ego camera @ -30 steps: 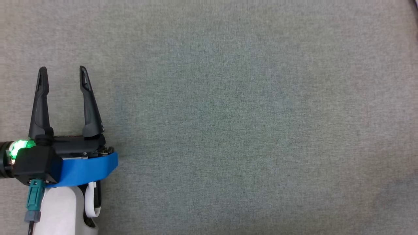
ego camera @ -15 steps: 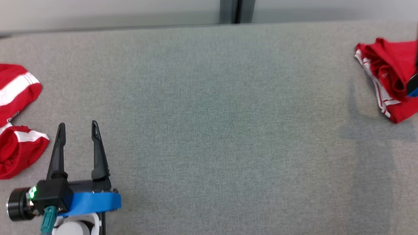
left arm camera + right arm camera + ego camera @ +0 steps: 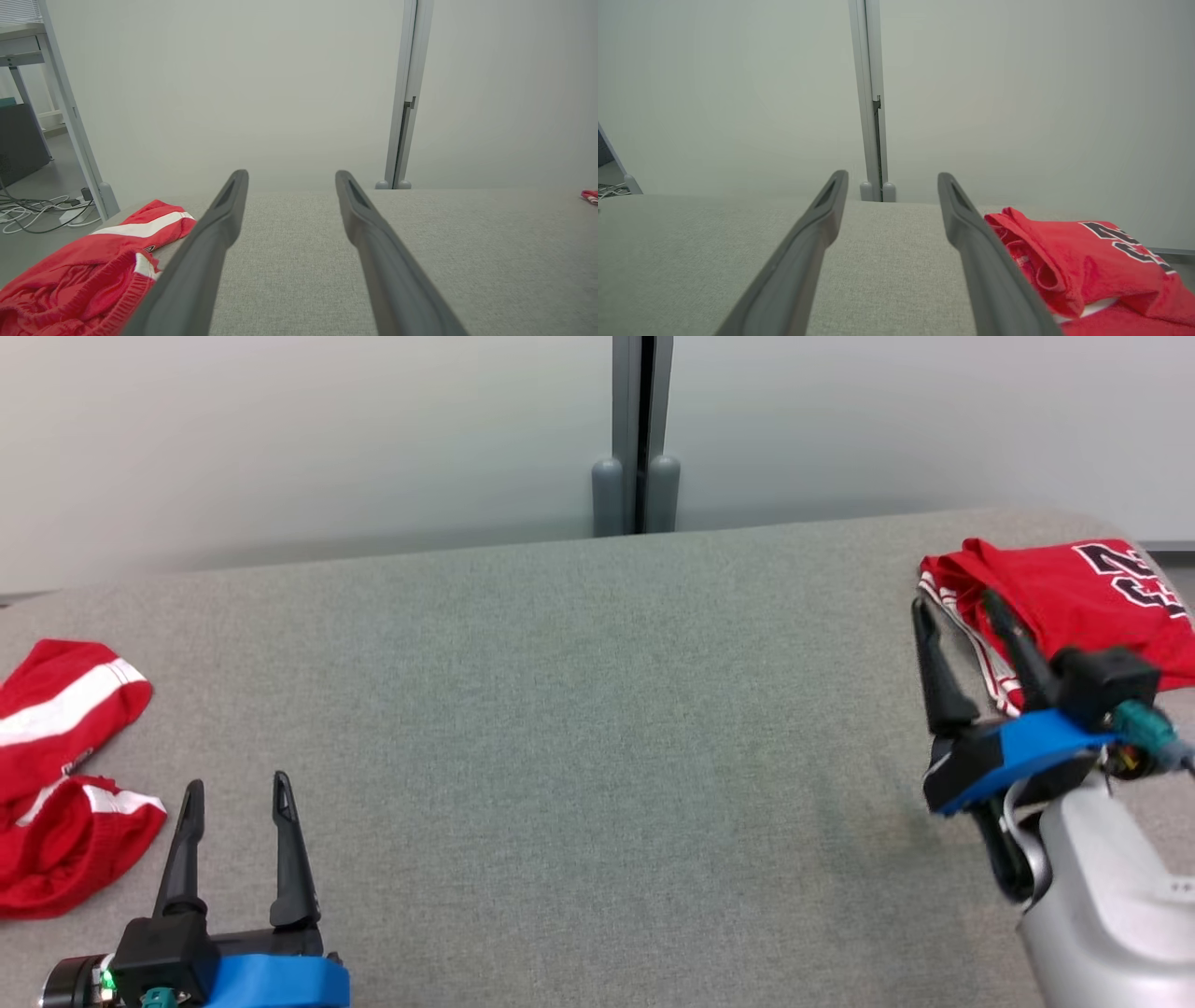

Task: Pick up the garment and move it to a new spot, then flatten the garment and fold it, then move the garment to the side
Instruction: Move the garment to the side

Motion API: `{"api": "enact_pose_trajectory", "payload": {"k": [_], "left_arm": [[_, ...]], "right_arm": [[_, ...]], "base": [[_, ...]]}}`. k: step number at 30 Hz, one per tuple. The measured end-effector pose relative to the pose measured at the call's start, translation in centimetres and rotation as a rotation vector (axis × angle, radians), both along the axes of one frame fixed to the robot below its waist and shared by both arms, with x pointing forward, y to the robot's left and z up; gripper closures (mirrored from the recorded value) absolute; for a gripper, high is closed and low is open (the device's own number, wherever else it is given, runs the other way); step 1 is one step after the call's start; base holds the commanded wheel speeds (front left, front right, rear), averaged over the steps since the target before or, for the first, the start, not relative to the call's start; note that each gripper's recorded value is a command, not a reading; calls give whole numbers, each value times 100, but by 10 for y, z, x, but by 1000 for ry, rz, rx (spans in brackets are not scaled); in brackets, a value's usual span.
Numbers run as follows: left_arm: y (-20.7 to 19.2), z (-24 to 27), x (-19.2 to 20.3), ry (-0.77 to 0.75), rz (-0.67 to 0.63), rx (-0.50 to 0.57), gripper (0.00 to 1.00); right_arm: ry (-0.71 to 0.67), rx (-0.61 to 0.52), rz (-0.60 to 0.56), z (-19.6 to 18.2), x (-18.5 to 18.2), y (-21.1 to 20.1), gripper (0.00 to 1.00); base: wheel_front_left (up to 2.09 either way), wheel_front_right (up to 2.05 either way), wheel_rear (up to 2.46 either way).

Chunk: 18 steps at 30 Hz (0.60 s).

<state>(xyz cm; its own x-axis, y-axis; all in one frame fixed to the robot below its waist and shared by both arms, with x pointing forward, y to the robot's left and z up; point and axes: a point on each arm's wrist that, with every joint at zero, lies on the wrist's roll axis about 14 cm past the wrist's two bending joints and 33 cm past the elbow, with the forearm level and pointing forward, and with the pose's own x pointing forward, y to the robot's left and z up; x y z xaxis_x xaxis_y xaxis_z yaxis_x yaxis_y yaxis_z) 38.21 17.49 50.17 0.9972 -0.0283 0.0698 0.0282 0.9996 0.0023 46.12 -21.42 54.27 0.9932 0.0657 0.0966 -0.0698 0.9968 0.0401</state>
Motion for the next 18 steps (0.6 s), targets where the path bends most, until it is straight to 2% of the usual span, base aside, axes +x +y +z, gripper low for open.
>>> {"api": "enact_pose_trajectory", "payload": {"k": [11, 18], "left_arm": [[-2, -3, -16, 16, -3, -23, 0], [9, -7, -20, 34, 30, -16, 0]], "right_arm": [[36, 58, -23, -19, -53, 8, 0], [62, 66, -57, -23, -82, 7, 0]], "base": [[0, 0, 0], [0, 0, 0]]}}
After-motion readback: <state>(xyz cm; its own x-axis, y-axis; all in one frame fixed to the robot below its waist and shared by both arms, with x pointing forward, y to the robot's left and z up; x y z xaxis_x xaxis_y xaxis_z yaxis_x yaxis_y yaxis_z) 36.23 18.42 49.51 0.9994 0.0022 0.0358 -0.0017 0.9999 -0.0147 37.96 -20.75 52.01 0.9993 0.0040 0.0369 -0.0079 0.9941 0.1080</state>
